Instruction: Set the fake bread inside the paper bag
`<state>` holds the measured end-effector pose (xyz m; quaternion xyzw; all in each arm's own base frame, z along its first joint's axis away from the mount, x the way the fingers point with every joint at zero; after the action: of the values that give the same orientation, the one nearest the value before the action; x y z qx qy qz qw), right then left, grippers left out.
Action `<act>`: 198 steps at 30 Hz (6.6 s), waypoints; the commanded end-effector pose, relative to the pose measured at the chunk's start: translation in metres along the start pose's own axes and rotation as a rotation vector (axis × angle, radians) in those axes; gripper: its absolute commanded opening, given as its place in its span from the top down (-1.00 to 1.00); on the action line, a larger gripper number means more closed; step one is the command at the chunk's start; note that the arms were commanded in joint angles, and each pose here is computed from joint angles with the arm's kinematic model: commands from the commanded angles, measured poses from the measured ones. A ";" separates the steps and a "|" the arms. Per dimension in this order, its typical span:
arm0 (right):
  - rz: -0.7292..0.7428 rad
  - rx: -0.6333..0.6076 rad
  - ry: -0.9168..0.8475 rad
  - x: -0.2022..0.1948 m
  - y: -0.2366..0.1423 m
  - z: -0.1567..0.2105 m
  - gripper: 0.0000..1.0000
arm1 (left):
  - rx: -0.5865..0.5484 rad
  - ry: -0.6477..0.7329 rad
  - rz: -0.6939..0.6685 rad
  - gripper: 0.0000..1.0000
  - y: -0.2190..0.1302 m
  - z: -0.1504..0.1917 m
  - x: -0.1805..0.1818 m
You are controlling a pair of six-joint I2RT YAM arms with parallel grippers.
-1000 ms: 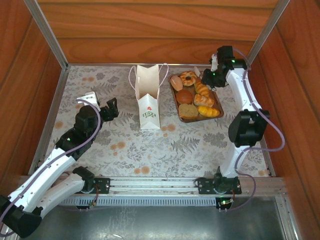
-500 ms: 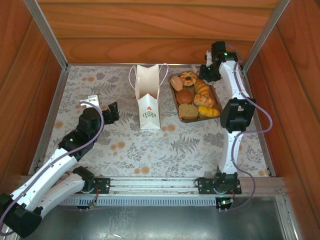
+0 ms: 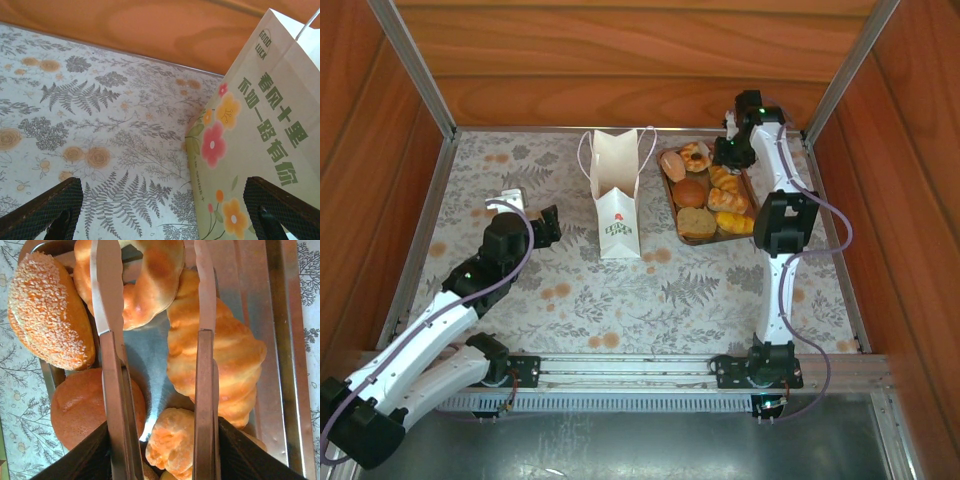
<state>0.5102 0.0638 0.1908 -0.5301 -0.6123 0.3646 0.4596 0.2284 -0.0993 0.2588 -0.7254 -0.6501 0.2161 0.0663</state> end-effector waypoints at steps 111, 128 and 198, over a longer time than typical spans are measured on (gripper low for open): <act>-0.309 -0.590 -0.403 0.181 -0.303 0.172 0.41 | 0.155 -0.360 0.305 0.64 0.068 -0.062 -0.101; -0.064 -0.477 -0.570 0.221 -0.247 0.167 0.40 | 0.150 -0.353 0.259 0.77 0.067 -0.055 -0.094; -0.216 -0.567 -0.519 0.222 -0.303 0.160 0.10 | 0.124 -0.315 0.235 0.50 0.058 -0.053 -0.086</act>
<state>0.2573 0.2405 0.4332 -0.4588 -0.8144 0.3109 0.1720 0.3033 -0.1822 0.2996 -0.7403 -0.5519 0.3835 -0.0159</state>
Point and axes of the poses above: each hand's point on the last joint's axis, 136 mm out from that joint toward the fingers, its own y axis out along the fingers, its own x axis along the line the jaws close on, z = x × y, the point moved 7 cm from there along -y, back along the fingers, and after that the axes turned 5 degrees about y, right-handed, at the moved point
